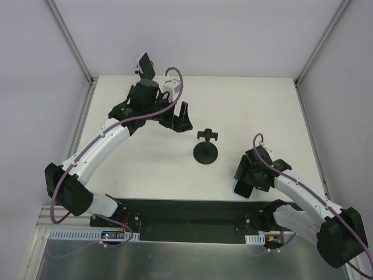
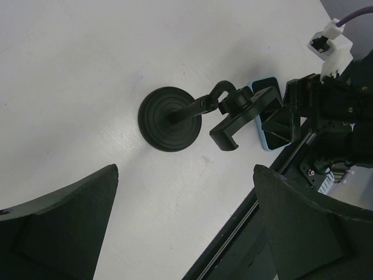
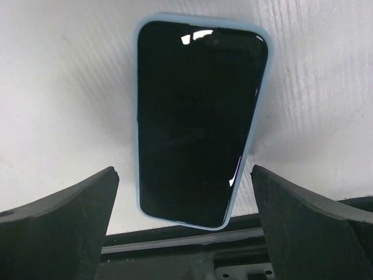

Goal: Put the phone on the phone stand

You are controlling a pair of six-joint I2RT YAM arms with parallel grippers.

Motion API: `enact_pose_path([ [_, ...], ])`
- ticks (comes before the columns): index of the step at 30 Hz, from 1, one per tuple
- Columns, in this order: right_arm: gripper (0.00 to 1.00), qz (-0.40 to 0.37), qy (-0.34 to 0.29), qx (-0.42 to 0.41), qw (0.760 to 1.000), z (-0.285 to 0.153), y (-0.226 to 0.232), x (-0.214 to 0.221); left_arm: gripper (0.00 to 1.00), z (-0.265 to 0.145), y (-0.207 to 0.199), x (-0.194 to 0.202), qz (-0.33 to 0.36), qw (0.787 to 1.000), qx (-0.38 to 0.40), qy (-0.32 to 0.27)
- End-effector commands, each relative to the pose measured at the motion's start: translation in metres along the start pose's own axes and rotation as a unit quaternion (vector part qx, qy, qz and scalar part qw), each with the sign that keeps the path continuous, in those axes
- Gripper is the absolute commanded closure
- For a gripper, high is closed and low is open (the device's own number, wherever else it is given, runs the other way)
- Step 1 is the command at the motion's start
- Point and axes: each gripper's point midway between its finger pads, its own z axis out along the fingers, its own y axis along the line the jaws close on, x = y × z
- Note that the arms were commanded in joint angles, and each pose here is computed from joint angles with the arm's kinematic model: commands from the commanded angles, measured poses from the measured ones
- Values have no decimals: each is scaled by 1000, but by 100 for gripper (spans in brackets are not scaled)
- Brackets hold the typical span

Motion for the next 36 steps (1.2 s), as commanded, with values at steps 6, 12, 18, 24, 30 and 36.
enact_pose_path([
  [6,0,32,17,64,997,10,-5,-3,3,-2,-7,-11,4,1000,21,-18],
  [12,4,21,31,91,995,16,-1,2,3,-4,-11,-12,3,999,26,-20],
  [18,20,23,47,102,993,24,4,5,3,-8,-14,-14,4,999,31,-25],
  [24,52,22,53,51,997,34,22,9,3,-10,-16,-14,3,999,34,-26],
  [30,99,-6,10,37,999,26,16,-2,3,-10,-19,-14,2,999,40,-26],
  [36,99,-83,-87,-73,990,-2,39,-33,5,-12,-26,-16,9,998,58,-33],
])
